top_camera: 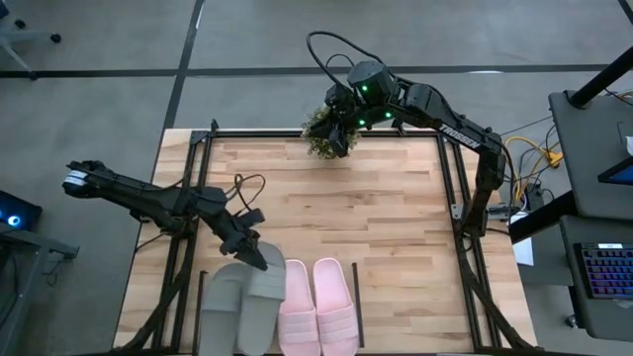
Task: Pick and place slides into the shelf
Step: Put the gray slipper on the shelf
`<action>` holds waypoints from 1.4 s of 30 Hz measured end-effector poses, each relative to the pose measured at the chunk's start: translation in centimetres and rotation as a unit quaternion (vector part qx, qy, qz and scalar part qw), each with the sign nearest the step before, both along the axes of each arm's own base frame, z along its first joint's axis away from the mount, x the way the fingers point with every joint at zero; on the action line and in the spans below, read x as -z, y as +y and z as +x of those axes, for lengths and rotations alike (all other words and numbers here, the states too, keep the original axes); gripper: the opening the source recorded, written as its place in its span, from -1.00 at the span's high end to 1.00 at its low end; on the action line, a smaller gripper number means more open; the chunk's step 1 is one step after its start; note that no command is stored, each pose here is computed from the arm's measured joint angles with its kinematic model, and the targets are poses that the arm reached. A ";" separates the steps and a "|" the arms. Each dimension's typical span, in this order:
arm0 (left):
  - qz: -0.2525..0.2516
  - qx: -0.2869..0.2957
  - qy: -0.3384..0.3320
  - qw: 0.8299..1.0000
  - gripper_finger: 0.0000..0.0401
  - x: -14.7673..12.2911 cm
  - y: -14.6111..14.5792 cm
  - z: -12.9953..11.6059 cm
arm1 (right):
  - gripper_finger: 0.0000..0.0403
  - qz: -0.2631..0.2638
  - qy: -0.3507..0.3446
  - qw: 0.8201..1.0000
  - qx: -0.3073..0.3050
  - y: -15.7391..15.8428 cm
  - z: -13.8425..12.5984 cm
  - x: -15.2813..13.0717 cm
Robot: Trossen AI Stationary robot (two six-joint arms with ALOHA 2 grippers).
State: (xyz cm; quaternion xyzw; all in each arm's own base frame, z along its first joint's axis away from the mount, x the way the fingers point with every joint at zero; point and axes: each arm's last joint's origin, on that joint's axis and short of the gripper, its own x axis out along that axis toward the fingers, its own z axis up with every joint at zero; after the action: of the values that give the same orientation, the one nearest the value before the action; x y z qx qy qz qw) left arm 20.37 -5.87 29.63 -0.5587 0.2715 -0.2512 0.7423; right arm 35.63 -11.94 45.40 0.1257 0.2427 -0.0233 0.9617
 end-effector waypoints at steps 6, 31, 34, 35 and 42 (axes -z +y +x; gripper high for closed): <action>-0.017 -0.009 -0.076 0.997 1.00 -1.4 0.0 0.1 | 0.59 0.000 -0.001 1.000 0.000 0.0 0.0 0.0; 0.006 -0.012 -0.015 1.000 0.88 3.1 -0.2 -0.1 | 0.60 0.005 -0.001 1.000 0.002 0.0 0.0 0.0; 0.001 -0.012 -0.007 1.000 0.70 3.2 -0.2 -0.1 | 0.60 0.005 -0.001 1.000 0.002 0.0 0.0 0.0; 0.001 -0.011 -0.007 1.000 0.63 3.2 -0.2 -0.1 | 0.60 0.005 -0.001 1.000 0.002 0.0 0.0 0.0; -0.009 0.014 -0.012 1.000 0.13 2.6 -0.3 -0.1 | 0.59 0.005 -0.001 1.000 0.001 0.0 0.0 0.0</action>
State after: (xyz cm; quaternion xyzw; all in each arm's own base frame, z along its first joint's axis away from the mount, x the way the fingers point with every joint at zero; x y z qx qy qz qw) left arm 20.23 -6.16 27.07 -0.5584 0.2685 -0.2706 0.7368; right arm 35.66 -11.91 45.43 0.1307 0.2413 -0.0227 0.9613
